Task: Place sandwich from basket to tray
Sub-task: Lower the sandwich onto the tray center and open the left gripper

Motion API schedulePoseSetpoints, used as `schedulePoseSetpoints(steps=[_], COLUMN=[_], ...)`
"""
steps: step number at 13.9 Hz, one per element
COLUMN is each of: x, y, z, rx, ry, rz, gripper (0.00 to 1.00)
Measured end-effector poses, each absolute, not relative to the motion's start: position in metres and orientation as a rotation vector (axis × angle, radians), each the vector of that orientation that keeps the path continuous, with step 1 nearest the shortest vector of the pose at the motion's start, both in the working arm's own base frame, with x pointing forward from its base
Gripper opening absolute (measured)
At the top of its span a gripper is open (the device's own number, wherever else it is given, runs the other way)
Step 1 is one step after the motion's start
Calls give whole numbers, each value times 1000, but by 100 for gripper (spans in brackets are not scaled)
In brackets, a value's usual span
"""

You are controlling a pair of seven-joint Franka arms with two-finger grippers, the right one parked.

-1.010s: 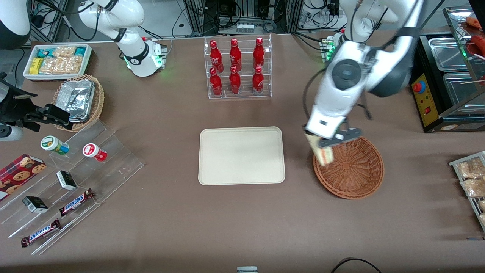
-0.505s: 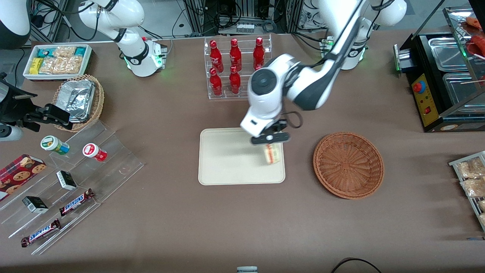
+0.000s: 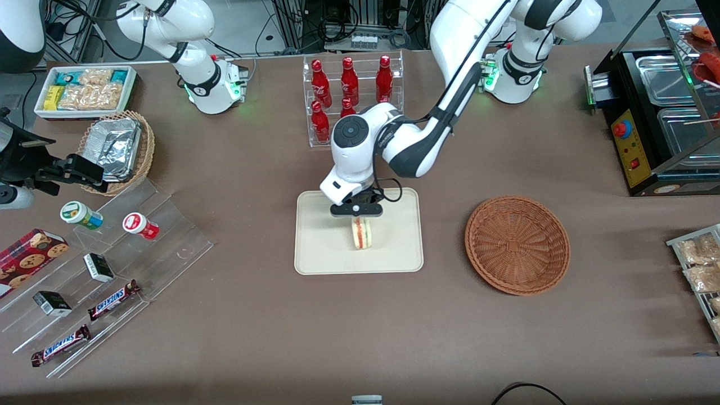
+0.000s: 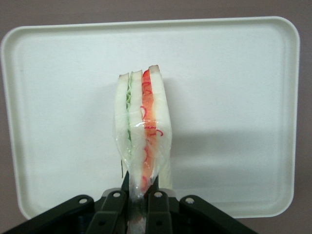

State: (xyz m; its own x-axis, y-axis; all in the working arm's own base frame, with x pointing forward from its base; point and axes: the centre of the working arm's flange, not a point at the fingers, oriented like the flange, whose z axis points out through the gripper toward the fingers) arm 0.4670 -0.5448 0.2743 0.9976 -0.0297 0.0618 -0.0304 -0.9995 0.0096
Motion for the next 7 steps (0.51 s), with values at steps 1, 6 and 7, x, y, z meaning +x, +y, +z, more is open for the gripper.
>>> schedulePoseSetpoints(steps=[1,6,7], x=[462,462,463], y=[-550,-554,-554], z=[268,247,248], rx=[3129,3126,3123], ry=[-60,-74,-73], rz=[96,114,118], gripper=[14,21,31])
